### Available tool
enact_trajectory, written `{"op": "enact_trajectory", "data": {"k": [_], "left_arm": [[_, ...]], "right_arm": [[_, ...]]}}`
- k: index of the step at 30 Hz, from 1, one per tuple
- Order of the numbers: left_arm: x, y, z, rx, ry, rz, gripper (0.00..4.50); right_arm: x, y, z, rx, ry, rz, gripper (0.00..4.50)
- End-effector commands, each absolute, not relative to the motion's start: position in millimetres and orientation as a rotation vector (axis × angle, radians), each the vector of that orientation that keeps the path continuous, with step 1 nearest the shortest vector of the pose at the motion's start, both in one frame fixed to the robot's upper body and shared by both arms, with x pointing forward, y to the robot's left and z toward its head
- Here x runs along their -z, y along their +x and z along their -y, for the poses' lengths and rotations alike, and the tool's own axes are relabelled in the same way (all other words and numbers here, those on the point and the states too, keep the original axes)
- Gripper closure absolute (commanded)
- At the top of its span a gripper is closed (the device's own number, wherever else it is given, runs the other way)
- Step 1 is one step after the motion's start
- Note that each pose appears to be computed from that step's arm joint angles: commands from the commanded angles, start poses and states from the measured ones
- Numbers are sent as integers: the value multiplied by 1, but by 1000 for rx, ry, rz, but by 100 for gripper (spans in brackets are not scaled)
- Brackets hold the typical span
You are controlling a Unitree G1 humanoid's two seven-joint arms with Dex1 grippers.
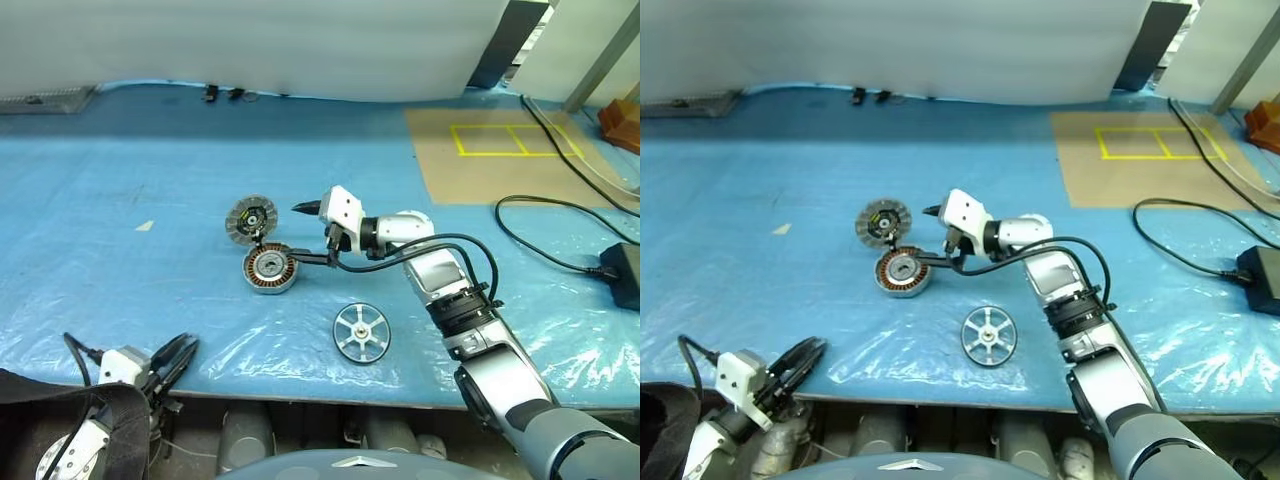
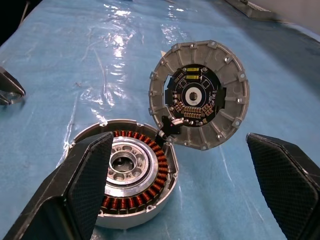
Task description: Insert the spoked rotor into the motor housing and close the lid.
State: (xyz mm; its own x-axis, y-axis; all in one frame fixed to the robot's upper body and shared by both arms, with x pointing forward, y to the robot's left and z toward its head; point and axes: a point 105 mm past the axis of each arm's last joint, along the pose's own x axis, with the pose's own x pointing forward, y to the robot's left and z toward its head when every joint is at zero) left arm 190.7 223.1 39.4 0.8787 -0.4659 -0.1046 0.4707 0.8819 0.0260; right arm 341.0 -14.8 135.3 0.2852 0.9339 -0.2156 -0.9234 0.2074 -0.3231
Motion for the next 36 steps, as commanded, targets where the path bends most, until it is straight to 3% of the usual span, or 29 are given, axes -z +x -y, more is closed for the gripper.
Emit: {"op": "enact_trajectory", "data": {"k": [1, 6, 13, 36], "left_arm": [[-70, 208, -214, 549, 77, -15, 383], [-100, 241, -200, 614, 119, 27, 383], [-109, 268, -176, 691, 156, -24, 383], [-104, 297, -140, 749, 166, -114, 383]], "right_arm": [[-156, 338, 21, -1289, -384, 95, 0], [-145, 328, 38, -1330, -392, 43, 0], [-120, 317, 53, -1380, -424, -80, 0], [-111, 317, 59, -1318, -422, -116, 0]]}}
